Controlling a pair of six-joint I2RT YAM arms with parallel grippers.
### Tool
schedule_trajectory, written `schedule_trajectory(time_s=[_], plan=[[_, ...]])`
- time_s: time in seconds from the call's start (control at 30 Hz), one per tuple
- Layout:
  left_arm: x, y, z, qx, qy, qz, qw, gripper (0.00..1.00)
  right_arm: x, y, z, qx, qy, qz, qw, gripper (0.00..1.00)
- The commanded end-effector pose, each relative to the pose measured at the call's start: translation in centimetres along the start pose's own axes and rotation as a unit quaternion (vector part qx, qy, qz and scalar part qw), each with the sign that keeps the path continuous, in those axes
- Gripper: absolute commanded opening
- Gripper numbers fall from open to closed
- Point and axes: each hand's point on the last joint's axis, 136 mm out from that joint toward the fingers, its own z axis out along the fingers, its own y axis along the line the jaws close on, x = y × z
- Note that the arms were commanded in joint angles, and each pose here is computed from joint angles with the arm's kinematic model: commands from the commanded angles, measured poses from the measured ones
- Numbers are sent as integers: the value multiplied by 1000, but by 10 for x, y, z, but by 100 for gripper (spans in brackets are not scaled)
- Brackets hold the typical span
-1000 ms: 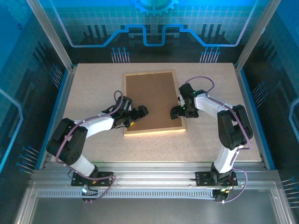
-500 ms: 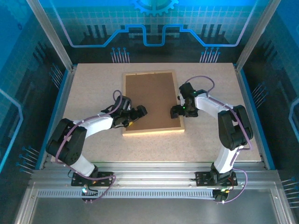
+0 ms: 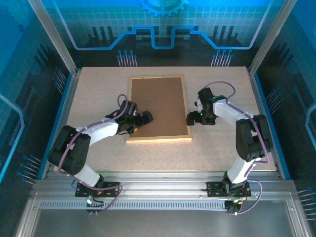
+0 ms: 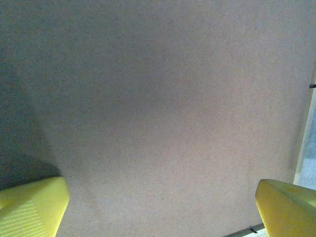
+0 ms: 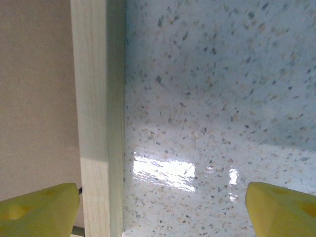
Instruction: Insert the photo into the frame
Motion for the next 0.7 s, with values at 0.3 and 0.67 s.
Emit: schedule_trajectory(time_s=[0.3, 0.67], plan=[[2, 21, 3, -41, 6, -4, 999, 99, 19, 11, 11, -24, 25, 4, 999, 88], [4, 20, 7, -34, 9, -8, 999, 99, 27, 15, 22, -19, 41, 2, 999, 88]])
